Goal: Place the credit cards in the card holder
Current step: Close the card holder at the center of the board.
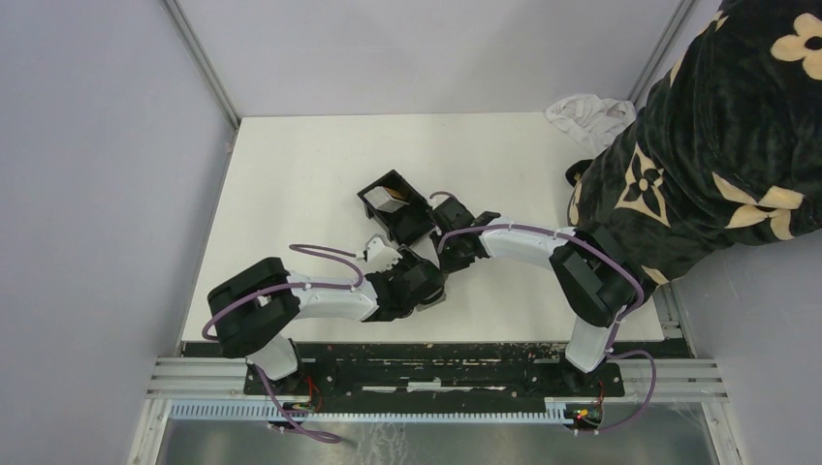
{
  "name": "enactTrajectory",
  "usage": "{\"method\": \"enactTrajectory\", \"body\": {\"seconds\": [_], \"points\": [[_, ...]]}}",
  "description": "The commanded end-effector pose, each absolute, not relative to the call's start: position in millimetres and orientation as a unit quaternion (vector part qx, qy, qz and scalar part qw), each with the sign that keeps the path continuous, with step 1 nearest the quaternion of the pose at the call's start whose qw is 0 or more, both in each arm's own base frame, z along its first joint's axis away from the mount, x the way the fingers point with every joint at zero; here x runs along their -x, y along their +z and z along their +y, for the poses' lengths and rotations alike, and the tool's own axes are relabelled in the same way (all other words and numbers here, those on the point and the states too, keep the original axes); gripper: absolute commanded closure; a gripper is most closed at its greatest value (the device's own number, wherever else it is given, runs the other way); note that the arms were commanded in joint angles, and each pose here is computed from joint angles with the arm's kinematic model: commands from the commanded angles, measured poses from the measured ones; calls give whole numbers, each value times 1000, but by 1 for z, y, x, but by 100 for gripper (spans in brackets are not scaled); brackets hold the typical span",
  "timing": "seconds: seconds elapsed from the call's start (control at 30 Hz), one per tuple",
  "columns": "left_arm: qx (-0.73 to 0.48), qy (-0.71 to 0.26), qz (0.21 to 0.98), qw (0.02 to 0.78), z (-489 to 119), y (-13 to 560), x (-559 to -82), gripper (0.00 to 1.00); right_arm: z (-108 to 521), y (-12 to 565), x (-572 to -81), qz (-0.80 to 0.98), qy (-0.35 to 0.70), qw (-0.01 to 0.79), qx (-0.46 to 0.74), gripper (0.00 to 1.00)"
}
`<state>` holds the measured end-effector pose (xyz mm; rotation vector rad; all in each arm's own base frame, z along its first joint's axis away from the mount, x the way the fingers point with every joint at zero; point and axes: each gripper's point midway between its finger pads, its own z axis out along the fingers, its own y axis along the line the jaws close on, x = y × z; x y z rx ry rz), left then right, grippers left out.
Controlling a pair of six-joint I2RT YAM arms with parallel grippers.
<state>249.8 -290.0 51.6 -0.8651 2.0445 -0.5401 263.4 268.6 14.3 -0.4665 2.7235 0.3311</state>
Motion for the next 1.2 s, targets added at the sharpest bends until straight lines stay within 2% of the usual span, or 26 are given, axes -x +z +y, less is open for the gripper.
{"method": "enactTrajectory", "body": {"seconds": [0.0, 0.1, 0.2, 0.5, 0.63, 0.83, 1.17], "points": [[363, -220, 814, 397, -290, 38, -246, 42, 254, 15, -258, 968, 104, 170, 153, 71], [361, -214, 818, 394, -289, 33, -244, 42, 255, 21, -261, 966, 109, 178, 152, 63], [358, -205, 821, 395, -287, 29, -243, 42, 256, 31, -264, 963, 113, 191, 151, 60], [367, -196, 822, 389, -282, 21, -240, 42, 249, 67, -259, 954, 129, 224, 149, 59], [368, -194, 822, 389, -282, 19, -241, 42, 252, 73, -247, 952, 161, 220, 139, 68], [369, -198, 821, 388, -281, 18, -240, 42, 276, 75, -222, 936, 256, 195, 142, 97], [351, -203, 827, 390, -283, 22, -243, 43, 313, 75, -201, 915, 326, 161, 176, 99]]}}
